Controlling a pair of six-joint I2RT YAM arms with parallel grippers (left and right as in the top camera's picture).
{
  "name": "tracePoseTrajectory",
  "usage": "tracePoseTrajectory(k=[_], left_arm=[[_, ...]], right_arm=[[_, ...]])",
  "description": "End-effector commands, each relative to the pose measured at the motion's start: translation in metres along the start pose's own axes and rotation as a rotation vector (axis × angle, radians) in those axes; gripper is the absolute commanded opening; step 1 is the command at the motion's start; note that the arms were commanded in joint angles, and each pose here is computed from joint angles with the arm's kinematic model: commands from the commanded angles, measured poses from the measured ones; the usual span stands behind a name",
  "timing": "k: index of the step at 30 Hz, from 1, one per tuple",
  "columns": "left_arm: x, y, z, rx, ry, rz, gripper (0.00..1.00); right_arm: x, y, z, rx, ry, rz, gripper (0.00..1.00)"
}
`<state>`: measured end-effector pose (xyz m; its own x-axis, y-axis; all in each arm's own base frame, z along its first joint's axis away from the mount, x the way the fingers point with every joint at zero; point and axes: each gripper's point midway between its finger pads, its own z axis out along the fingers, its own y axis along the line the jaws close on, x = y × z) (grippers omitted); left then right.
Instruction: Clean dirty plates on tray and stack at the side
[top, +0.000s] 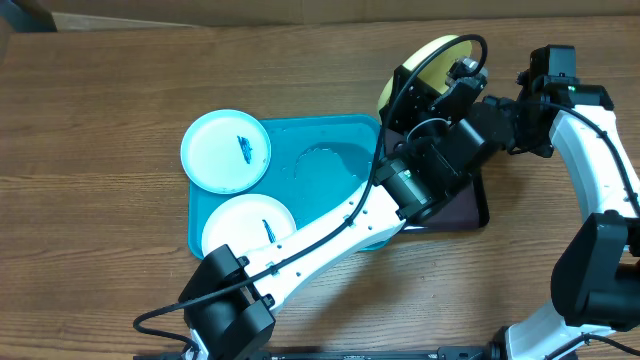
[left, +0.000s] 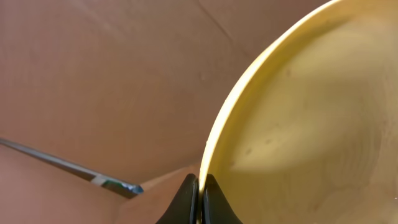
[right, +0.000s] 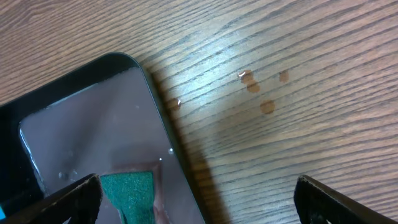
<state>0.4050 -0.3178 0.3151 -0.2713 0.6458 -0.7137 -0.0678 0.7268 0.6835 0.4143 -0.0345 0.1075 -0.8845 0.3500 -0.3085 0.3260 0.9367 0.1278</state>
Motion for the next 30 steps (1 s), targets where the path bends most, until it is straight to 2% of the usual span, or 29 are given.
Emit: tracePoseTrajectory(k=[1, 5, 8, 12, 17, 19, 21, 24, 30], left_arm=[[0.006, -0.005, -0.001, 0.072, 0.021, -0.142, 0.04], [0.043, -0.034, 0.006, 0.241, 0.146, -0.227, 0.04], [0.073, -0.049, 0.018, 0.36, 0.289, -0.362, 0.04], [0.099, -0.068, 0.033, 0.623, 0.459, -0.477, 0.04], [0.123, -0.058, 0.051, 0.955, 0.64, -0.686, 0.04], [0.13, -0.043, 0.053, 1.107, 0.706, -0.796, 0.04], [0.139, -0.024, 0.058, 1.191, 0.754, -0.892, 0.04], [0.16, 0.009, 0.072, 1.227, 0.804, -1.005, 0.04], [0.218, 0.057, 0.095, 1.117, 0.888, -1.067, 0.04]], right_arm=[[-0.004, 0.002, -0.006, -0.007, -0.02, 0.008, 1.0], [-0.004, 0.002, -0.006, -0.007, -0.019, 0.008, 1.0], [-0.004, 0.002, -0.006, -0.007, -0.02, 0.008, 1.0], [-0.004, 0.002, -0.006, -0.007, -0.02, 0.008, 1.0], [-0.004, 0.002, -0.006, -0.007, -0.02, 0.008, 1.0], [-0.004, 0.002, -0.006, -0.007, -0.02, 0.008, 1.0], [-0.004, 0.002, -0.006, -0.007, -0.02, 0.008, 1.0], [-0.004, 0.002, -0.006, -0.007, -0.02, 0.008, 1.0], [-0.004, 0.002, -0.006, -0.007, -0.019, 0.008, 1.0]])
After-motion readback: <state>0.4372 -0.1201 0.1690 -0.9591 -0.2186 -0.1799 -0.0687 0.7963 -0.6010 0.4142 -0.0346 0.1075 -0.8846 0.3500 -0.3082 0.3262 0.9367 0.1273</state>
